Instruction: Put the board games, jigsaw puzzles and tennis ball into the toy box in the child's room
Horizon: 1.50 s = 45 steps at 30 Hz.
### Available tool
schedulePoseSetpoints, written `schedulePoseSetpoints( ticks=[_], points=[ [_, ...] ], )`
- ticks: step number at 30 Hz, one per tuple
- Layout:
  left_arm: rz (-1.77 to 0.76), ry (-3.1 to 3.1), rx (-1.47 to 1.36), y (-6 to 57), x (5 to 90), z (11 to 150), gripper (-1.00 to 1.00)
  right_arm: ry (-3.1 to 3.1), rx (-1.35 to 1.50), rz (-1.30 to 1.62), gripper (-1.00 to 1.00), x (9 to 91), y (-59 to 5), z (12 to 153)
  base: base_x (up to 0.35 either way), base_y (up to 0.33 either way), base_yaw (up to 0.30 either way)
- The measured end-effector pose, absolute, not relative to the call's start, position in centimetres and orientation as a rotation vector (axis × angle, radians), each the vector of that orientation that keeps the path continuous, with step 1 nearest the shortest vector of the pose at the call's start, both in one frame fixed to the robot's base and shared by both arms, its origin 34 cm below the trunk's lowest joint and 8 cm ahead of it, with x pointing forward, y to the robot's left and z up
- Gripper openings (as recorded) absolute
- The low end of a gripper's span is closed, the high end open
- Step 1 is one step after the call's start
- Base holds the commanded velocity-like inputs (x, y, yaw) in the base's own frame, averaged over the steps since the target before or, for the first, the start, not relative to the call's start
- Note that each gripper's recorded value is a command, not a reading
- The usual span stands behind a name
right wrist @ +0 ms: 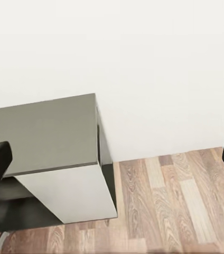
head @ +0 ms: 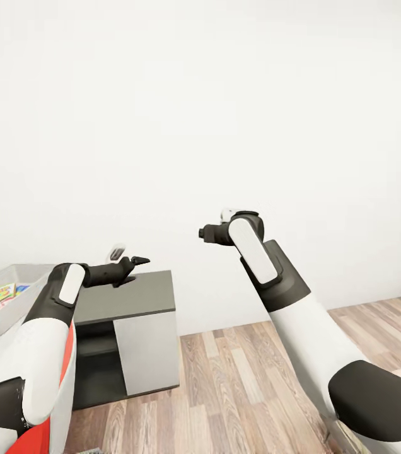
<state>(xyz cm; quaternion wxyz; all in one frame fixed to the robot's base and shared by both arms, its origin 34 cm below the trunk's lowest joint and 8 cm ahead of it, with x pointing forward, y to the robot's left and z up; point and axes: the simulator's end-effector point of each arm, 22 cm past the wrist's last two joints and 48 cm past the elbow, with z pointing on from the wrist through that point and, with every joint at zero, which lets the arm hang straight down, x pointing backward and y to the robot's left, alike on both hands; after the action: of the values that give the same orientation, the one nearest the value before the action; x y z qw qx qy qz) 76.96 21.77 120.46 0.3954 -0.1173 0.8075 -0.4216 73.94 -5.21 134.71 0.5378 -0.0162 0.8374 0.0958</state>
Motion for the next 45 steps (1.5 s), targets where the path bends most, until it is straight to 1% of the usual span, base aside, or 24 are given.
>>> schedulePoseSetpoints(
  ticks=[12,17,30,45],
  points=[
    [-1.069,2.052,-0.301,21.7,77.1,120.1,1.0,1.995,-0.076,0.201,1.0,73.9,-4.2,133.9,-0.035,0.0,-0.013],
    [-1.068,2.054,-0.302,21.7,77.1,119.9,1.0,2.004,-0.047,0.203,1.0,74.4,-4.4,133.0,-0.001,0.0,0.0],
    [-1.05,2.077,-0.314,21.7,77.6,118.4,1.0,2.078,-0.005,0.168,1.0,76.1,-5.6,129.1,0.0,0.0,0.0],
    [-1.014,2.115,-0.263,20.7,77.8,117.1,1.0,2.103,0.035,0.152,1.0,77.1,-7.4,127.2,0.0,0.0,-0.006]
  ],
)
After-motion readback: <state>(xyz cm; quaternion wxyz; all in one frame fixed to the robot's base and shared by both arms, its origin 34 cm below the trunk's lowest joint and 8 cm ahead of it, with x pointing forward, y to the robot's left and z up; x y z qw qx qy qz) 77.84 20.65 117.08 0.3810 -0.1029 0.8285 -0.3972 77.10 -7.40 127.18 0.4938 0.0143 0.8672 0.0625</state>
